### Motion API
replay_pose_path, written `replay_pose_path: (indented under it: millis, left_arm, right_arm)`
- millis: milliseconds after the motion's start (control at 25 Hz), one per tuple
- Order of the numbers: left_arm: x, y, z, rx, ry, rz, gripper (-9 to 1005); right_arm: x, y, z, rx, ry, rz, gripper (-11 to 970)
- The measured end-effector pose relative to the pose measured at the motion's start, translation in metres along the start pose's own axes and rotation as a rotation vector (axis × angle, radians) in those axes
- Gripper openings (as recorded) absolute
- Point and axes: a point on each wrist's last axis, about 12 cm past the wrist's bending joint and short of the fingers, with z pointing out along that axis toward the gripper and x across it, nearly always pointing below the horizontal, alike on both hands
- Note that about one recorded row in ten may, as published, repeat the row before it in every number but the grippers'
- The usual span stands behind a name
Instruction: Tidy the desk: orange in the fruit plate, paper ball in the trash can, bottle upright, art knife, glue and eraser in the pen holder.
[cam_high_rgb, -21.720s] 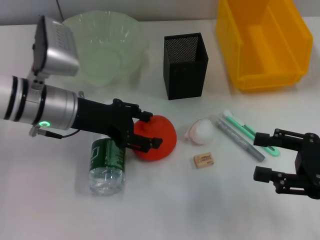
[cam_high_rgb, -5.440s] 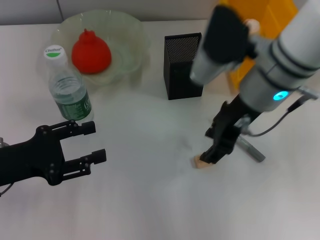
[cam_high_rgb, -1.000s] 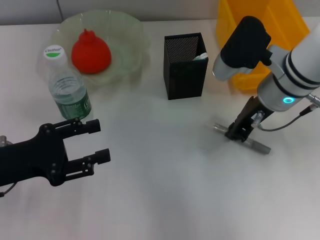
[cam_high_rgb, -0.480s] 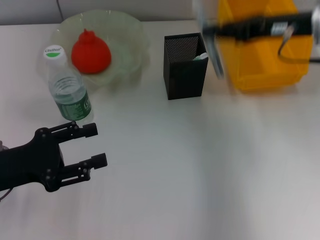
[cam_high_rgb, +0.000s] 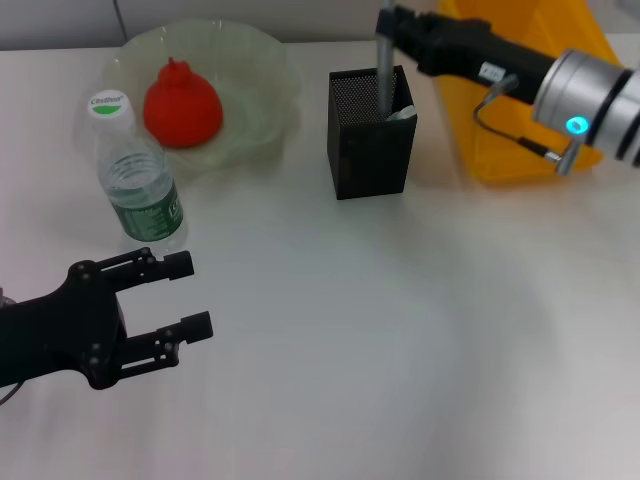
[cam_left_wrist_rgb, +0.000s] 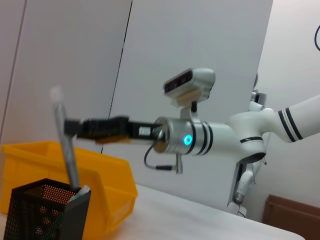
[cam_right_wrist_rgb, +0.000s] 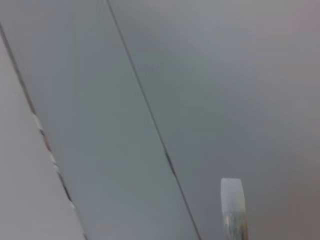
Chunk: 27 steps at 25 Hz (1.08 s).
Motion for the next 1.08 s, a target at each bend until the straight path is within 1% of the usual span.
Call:
replay_pose_path:
  millis: [40,160,320,400,440,480,520,560,600,640,680,760,800,840,880,1040,1080]
  left_arm:
    - [0.000,0.000,0.000,-0.001,0.001,0.001,710]
    - [0.001,-0.001,-0.001,-0.002,0.002,0.002,710]
    - [0.002,-0.002,-0.003,-0.007,0.004,0.003,709]
    - [0.002,-0.002,-0.003,-0.004,0.005,0.003,709]
    - [0.002,-0.003,-0.004,0.000,0.004,0.003,709]
    - [0.002,-0.003,-0.004,0.000,0.004,0.003,709]
    - [0.002,-0.003,-0.004,0.005,0.003,0.003,709]
    - [0.000,-0.005,-0.005,0.030,0.001,0.006,709]
    - [0.000,-0.005,-0.005,0.030,0.001,0.006,710]
    - [-0.003,-0.007,-0.005,0.078,0.010,0.018,712]
    - [-0.003,-0.007,-0.005,0.078,0.010,0.018,713]
    - [-0.006,-0.008,-0.003,0.121,0.034,0.026,716]
    - [-0.008,-0.008,-0.002,0.138,0.047,0.024,717]
    - [-0.011,-0.007,0.002,0.159,0.060,0.010,719]
    - [-0.011,-0.007,0.002,0.159,0.060,0.010,720]
    - [-0.018,-0.002,0.009,0.182,0.075,-0.012,726]
    - [-0.018,-0.002,0.009,0.182,0.075,-0.012,726]
  right_arm:
    - [0.005,0.000,0.003,0.019,0.020,0.000,157]
    - [0.007,-0.001,0.003,0.023,0.029,0.004,215]
    - [0.009,0.000,-0.010,-0.014,0.006,0.033,326]
    - [0.008,0.001,-0.026,-0.058,-0.010,0.045,382]
    - [0.004,0.003,-0.046,-0.117,-0.007,0.022,440]
    - [0.004,0.003,-0.046,-0.117,-0.007,0.022,498]
    - [0.003,0.006,-0.059,-0.156,0.010,-0.005,556]
    - [0.005,0.013,-0.088,-0.263,0.066,-0.065,614]
    - [0.005,0.013,-0.088,-0.263,0.066,-0.065,626]
    - [0.012,0.023,-0.115,-0.384,0.151,-0.121,637]
    - [0.012,0.023,-0.115,-0.384,0.151,-0.121,649]
    - [0.026,0.034,-0.140,-0.515,0.254,-0.141,672]
    - [0.032,0.038,-0.149,-0.550,0.277,-0.145,683]
    - [0.044,0.043,-0.160,-0.583,0.281,-0.160,695]
    - [0.044,0.043,-0.160,-0.583,0.281,-0.160,707]
    - [0.061,0.050,-0.164,-0.589,0.246,-0.190,753]
    - [0.061,0.050,-0.164,-0.589,0.246,-0.190,753]
